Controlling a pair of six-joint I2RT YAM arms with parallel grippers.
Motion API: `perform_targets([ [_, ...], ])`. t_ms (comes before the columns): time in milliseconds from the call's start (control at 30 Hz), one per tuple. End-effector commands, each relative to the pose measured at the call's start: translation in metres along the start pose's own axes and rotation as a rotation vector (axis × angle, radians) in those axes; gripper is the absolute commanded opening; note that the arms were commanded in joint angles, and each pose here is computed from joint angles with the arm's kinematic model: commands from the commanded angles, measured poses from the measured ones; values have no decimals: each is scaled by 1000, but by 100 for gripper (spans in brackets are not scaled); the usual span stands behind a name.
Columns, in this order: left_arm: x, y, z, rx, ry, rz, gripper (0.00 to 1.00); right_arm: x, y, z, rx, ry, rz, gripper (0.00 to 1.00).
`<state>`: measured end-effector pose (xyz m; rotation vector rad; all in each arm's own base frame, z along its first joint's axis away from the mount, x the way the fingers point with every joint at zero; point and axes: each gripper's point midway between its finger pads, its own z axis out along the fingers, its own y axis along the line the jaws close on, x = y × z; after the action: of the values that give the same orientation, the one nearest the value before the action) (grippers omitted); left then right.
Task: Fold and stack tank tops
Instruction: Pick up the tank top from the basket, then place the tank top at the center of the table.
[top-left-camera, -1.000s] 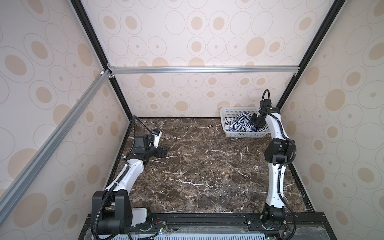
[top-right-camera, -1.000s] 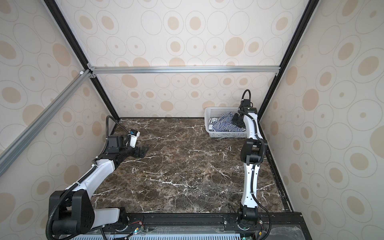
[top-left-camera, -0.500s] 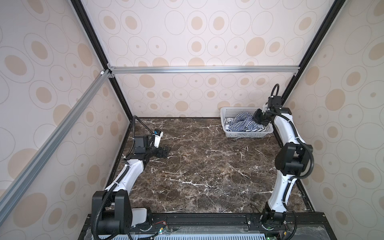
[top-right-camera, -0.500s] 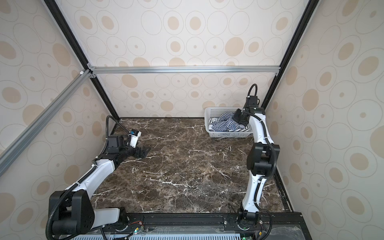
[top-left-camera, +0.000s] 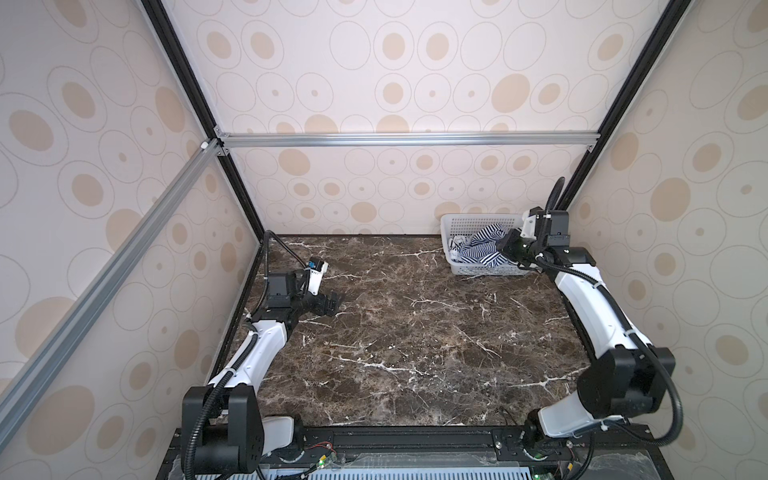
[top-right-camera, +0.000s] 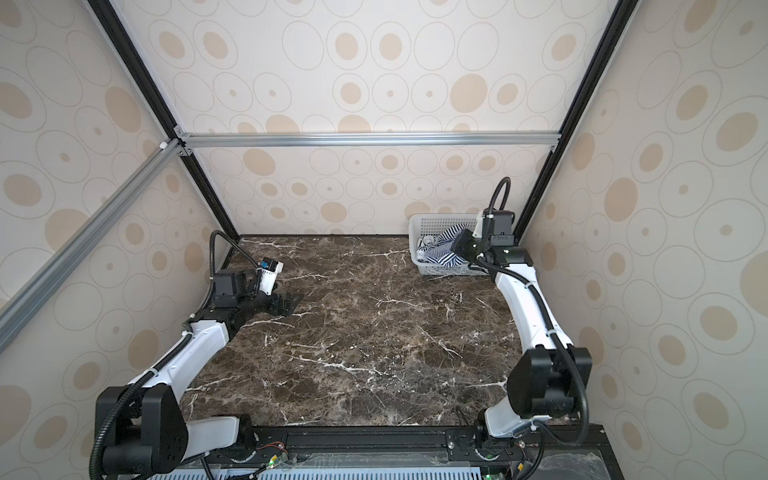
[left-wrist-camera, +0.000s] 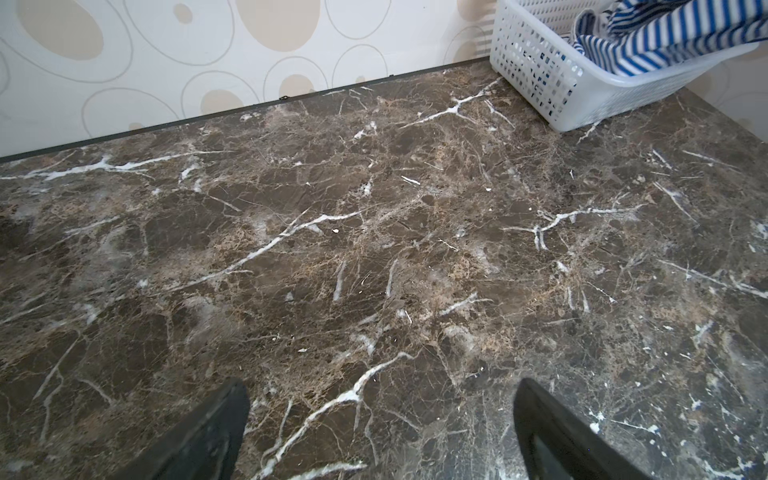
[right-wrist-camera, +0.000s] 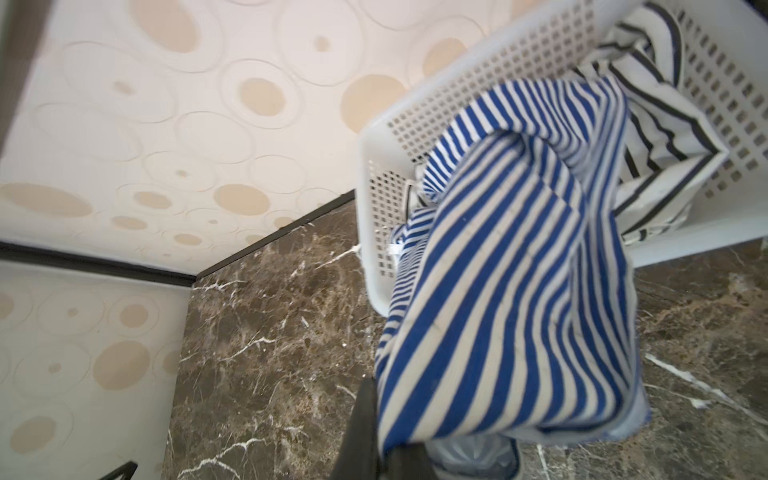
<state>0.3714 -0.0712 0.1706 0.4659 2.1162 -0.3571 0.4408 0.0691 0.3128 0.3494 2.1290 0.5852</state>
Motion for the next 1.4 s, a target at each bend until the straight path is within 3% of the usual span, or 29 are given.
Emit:
perform_targets([
  [0,-8,-2,-3,3,-32,37,99,-33,48,-71,-42,-202,-150,0],
  [200,-9,0,-5,-13,-36,41,99,-26,85,-136,-143,-243,-186,0],
  [333,-11,0,-8,-24,-41,50,99,-6,103,-148,-242,-175,-161,0],
  [600,-17,4,-13,-53,-59,64,99,49,160,-127,-354,-9,-227,0],
  [800,-21,10,-12,-86,-59,64,99,72,202,-82,-381,65,-263,0],
  [967,-23,14,-14,-104,-63,59,99,68,252,-62,-448,44,-308,0],
  [1100,-24,17,-18,-135,-69,68,99,62,280,-65,-517,6,-330,0],
  [1267,-21,20,-21,-165,-75,72,99,78,280,-76,-539,-55,-372,1],
  [1367,-19,19,-19,-156,-70,71,99,116,257,-59,-498,63,-359,2],
])
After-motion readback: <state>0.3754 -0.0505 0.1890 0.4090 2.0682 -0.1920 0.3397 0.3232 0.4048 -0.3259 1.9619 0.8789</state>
